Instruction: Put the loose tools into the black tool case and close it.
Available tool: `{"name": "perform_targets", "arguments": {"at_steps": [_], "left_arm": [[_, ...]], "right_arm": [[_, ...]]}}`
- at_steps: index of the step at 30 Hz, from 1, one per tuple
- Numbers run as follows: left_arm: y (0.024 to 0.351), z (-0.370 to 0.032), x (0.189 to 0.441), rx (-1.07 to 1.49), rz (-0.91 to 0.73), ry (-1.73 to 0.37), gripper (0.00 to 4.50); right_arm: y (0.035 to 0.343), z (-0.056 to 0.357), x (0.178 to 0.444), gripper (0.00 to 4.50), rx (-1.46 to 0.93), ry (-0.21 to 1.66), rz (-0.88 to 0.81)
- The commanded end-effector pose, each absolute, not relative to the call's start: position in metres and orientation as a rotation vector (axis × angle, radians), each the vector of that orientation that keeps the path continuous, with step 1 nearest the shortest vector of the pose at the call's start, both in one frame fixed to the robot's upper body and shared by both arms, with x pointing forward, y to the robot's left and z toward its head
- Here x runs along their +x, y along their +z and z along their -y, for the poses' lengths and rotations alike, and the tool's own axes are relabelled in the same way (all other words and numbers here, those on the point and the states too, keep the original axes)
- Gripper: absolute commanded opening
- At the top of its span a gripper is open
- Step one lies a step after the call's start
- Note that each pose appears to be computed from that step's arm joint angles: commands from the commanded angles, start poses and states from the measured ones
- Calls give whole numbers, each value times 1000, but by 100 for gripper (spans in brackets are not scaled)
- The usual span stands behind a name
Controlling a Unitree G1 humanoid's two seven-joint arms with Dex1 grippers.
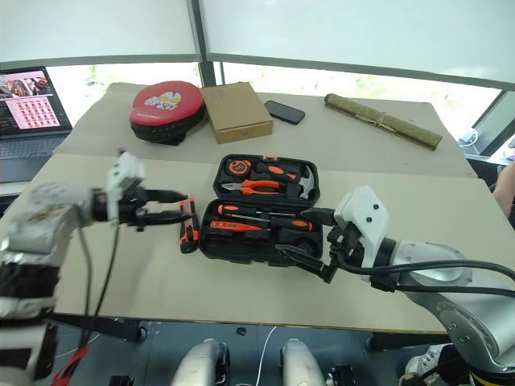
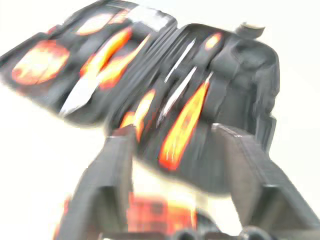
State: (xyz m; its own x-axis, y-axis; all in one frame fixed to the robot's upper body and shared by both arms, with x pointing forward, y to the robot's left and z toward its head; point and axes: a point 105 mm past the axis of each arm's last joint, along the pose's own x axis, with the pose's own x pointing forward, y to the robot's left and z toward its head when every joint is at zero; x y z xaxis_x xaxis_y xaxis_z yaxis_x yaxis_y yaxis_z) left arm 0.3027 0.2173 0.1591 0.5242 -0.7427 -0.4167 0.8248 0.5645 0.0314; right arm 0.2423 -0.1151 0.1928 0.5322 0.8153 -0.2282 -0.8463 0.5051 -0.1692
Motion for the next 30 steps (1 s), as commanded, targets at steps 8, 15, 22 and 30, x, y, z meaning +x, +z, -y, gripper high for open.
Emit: {"name": "perform_targets", "arguments": {"at_steps": [8, 15, 22, 30], "left_arm": [[170, -216, 303, 82, -559, -552, 449], [158, -184, 340, 35, -727, -414, 449], [144, -166, 363, -3, -846, -341, 449], [112, -158, 361, 13, -1041, -328, 449]], "right_arm": [[197, 102, 248, 450, -322, 1122, -75], [196, 96, 239, 450, -299, 1118, -47], [194, 88, 237, 450, -255, 1081, -14], [193, 87, 239, 450, -215, 1020, 13]]}}
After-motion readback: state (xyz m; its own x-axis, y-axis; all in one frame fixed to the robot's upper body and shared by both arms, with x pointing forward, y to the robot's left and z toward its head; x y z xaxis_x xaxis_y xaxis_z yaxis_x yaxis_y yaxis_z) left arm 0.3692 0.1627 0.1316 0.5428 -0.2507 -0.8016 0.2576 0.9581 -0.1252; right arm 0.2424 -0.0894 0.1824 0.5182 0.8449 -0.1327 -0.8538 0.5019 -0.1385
